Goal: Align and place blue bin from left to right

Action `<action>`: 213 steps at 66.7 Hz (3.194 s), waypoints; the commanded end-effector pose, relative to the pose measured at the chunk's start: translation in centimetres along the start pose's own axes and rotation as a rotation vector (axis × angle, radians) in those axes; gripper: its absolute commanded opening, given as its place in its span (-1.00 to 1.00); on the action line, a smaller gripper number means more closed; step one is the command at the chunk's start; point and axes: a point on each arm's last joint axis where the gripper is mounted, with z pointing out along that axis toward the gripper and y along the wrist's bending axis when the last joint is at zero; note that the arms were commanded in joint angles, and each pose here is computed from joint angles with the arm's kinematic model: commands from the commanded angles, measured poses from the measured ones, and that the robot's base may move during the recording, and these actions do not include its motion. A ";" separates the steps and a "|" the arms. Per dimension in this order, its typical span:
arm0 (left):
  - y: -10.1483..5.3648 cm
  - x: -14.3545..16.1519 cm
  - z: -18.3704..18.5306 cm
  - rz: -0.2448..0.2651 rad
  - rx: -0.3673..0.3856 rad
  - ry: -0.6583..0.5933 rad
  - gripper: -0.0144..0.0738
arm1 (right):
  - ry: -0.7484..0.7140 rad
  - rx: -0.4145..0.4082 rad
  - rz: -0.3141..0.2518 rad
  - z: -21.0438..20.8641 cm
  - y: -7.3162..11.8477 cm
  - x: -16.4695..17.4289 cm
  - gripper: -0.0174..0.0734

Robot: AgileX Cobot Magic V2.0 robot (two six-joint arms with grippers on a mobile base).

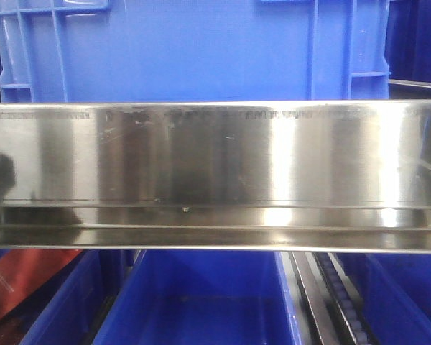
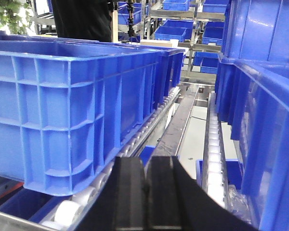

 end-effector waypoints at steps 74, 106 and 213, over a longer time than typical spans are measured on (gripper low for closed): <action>0.1 -0.3 -0.1 -0.007 -0.011 -0.049 -0.92 | 0.002 0.090 0.011 0.0 -0.4 0.4 -0.77; 0.1 -0.3 -0.1 -0.007 -0.011 -0.049 -0.92 | -0.003 0.380 0.107 0.8 -1.7 8.7 -0.77; 0.1 -0.3 -0.1 -0.007 -0.011 -0.049 -0.92 | -0.089 0.348 0.074 1.2 -1.8 9.8 -0.77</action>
